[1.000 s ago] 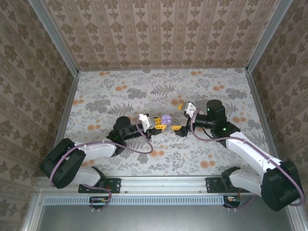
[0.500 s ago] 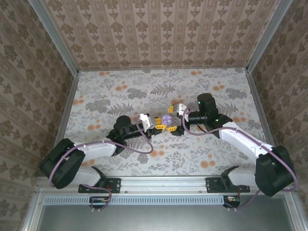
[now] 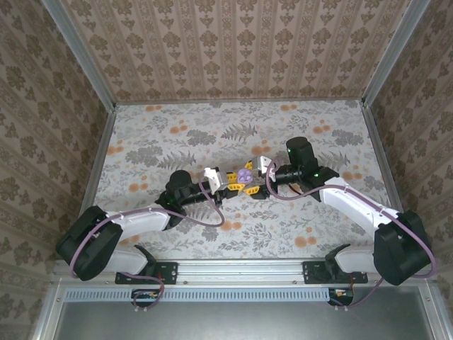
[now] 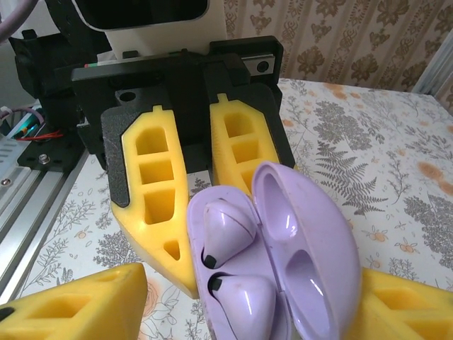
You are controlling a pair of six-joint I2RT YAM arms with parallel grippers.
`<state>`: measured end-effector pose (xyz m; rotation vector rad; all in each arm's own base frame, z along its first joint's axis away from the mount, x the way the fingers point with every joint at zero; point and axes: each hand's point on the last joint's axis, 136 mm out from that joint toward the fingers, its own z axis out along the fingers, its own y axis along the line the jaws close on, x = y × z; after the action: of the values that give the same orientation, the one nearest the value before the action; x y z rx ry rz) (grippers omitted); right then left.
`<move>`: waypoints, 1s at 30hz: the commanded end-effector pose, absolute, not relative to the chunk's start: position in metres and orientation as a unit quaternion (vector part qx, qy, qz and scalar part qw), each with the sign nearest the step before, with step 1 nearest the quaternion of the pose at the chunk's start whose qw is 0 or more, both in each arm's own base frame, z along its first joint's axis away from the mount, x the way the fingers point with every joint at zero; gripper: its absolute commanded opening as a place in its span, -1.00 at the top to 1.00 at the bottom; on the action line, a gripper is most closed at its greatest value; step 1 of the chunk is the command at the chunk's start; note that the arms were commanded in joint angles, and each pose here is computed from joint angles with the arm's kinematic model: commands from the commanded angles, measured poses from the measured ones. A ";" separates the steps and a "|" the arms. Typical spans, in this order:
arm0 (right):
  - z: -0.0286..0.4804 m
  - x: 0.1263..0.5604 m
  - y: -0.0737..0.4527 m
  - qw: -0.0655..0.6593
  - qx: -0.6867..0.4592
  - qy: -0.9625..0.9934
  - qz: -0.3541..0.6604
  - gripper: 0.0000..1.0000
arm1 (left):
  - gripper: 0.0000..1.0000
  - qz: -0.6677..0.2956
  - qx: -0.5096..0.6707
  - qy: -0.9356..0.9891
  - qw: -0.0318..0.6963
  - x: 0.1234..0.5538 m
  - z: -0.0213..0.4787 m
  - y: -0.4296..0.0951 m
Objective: Insert the wireless bluetooth earbuds into the charging case
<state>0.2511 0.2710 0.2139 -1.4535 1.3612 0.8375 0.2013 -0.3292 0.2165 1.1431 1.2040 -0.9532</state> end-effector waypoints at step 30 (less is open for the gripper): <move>0.236 0.247 0.267 0.494 -0.613 0.518 0.335 0.36 | 0.92 -0.405 0.491 0.491 0.594 0.199 0.229 -0.324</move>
<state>0.2529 0.2618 0.2256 -1.4496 1.3177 0.7769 0.2025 -0.3271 0.2175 1.1415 1.1952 -0.9442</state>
